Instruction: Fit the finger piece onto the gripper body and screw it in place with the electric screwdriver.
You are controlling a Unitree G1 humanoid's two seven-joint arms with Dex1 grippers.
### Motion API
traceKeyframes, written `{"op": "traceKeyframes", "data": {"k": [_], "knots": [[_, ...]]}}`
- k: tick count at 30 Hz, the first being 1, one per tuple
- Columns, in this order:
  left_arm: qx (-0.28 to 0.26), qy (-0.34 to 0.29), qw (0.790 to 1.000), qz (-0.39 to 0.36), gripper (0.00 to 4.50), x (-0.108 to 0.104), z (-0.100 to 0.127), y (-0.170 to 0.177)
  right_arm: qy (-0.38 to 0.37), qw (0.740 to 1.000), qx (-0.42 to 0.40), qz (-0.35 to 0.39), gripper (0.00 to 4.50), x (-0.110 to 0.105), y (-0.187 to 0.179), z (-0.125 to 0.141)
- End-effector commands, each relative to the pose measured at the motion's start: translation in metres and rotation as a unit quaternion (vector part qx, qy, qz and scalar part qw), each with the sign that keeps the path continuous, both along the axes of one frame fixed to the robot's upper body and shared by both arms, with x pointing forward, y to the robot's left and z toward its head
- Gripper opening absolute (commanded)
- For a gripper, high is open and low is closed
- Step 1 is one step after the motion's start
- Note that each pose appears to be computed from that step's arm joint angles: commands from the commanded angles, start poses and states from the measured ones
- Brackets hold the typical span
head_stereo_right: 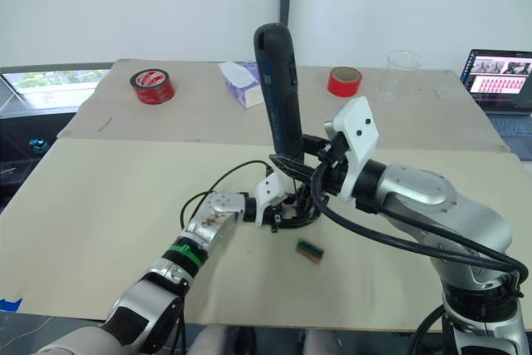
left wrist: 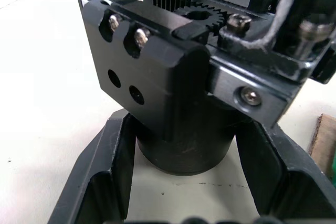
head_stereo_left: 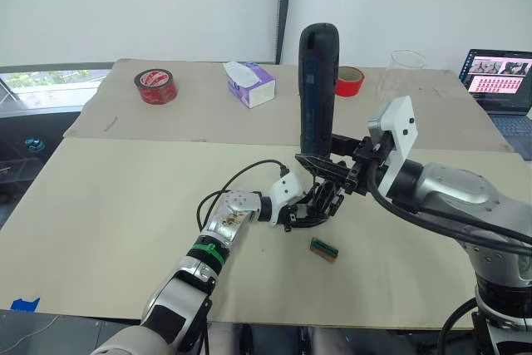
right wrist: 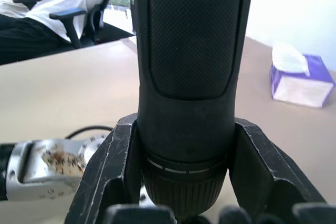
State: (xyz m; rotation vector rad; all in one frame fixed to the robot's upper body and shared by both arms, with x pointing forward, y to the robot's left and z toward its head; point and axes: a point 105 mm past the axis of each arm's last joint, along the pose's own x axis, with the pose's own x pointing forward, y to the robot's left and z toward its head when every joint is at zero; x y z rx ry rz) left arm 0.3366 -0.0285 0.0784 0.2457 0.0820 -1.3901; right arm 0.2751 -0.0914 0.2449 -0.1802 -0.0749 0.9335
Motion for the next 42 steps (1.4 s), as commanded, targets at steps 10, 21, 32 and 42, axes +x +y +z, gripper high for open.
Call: {"op": "traceKeyframes", "data": {"k": [10, 21, 32, 42], "knots": [[-0.025, -0.039, 0.999, -0.015, 2.27, 0.002, 0.026, -0.009, -0.047, 0.999, 0.012, -0.002, 1.9, -0.003, -0.003, 0.011], [-0.027, -0.039, 0.999, -0.016, 2.27, 0.001, 0.026, -0.01, -0.054, 0.999, 0.008, 0.001, 1.9, 0.0, 0.0, 0.017], [-0.027, -0.043, 0.999, -0.016, 2.27, 0.003, 0.027, -0.011, -0.029, 0.999, 0.023, -0.015, 1.9, -0.003, -0.009, -0.004], [-0.025, -0.046, 0.998, -0.015, 2.27, 0.007, 0.03, -0.013, 0.025, 0.999, -0.031, 0.014, 1.9, -0.005, -0.005, -0.038]]}}
